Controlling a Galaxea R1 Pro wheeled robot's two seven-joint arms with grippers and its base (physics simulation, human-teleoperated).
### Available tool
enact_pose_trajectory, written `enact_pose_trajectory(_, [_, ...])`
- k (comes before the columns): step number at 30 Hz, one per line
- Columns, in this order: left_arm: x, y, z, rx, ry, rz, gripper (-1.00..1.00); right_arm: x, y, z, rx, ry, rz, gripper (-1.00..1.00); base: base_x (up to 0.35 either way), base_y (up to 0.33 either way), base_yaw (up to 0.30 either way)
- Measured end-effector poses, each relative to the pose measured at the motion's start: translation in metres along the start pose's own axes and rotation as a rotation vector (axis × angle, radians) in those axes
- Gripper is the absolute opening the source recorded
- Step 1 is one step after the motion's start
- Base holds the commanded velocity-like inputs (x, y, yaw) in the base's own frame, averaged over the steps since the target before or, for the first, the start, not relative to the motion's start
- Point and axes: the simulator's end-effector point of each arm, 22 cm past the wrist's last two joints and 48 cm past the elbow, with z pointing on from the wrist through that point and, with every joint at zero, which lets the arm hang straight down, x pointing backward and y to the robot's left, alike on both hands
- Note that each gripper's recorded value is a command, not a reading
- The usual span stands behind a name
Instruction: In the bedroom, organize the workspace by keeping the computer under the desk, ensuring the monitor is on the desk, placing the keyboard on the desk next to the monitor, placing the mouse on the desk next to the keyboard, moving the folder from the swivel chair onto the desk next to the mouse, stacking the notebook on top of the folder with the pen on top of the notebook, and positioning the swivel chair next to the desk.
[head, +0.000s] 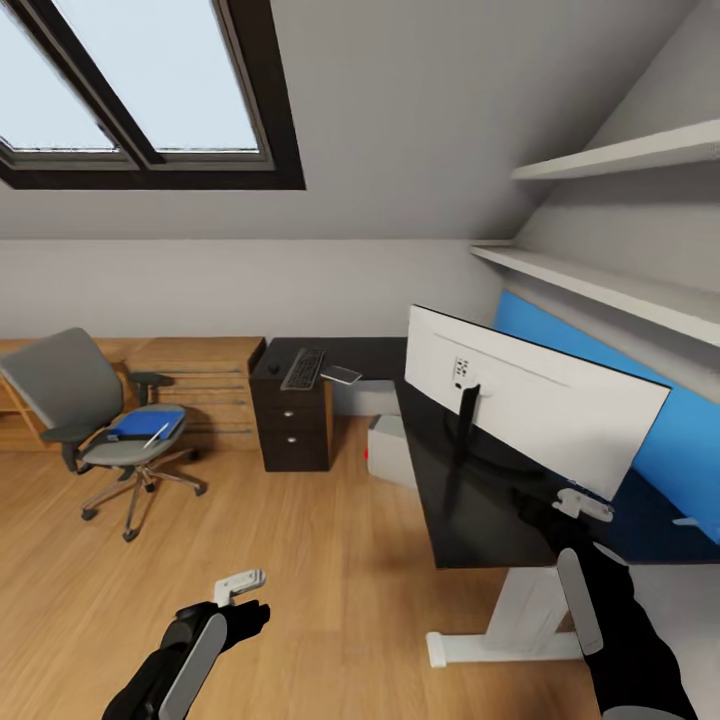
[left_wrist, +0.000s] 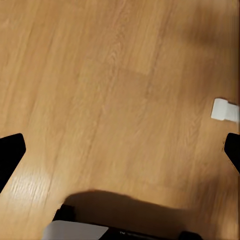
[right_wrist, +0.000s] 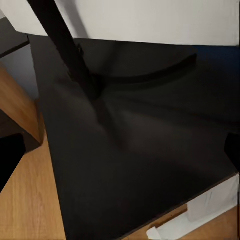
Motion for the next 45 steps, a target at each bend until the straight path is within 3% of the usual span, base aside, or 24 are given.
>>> enact_pose_trajectory(15, [0.010, 0.016, 0.018, -0.043, -0.044, -0.044, 1.00, 0.015, -0.001, 0.005, 0.005, 0.022, -0.013, 1.00, 0.175, -0.266, -0.152])
enact_pose_trajectory(28, [0.009, 0.018, 0.019, -0.049, -0.056, -0.052, 1.00, 0.017, -0.001, 0.005, 0.005, 0.024, -0.018, 1.00, 0.015, -0.017, -0.003])
enact_pose_trajectory(32, [-0.003, 0.018, 0.018, -0.048, -0.109, -0.073, 1.00, 0.017, -0.001, 0.005, 0.006, 0.023, -0.021, 1.00, 0.087, 0.000, 0.000])
enact_pose_trajectory(33, [-0.005, 0.018, 0.017, -0.047, -0.118, -0.077, 1.00, 0.016, -0.002, 0.005, 0.009, 0.022, -0.026, 1.00, 0.280, -0.132, 0.000])
enact_pose_trajectory(34, [-0.008, 0.019, 0.016, -0.047, -0.133, -0.083, 1.00, 0.014, -0.007, 0.004, 0.031, 0.013, -0.082, 1.00, 0.245, -0.157, 0.000])
enact_pose_trajectory(35, [-0.008, 0.019, 0.017, -0.047, -0.132, -0.083, 1.00, 0.014, -0.008, 0.005, 0.035, 0.014, -0.090, 1.00, 0.202, -0.170, 0.000])
enact_pose_trajectory(45, [-0.008, 0.019, 0.017, -0.050, -0.133, -0.083, 1.00, 0.013, -0.008, 0.005, 0.037, 0.010, -0.099, 1.00, 0.081, -0.135, 0.000])
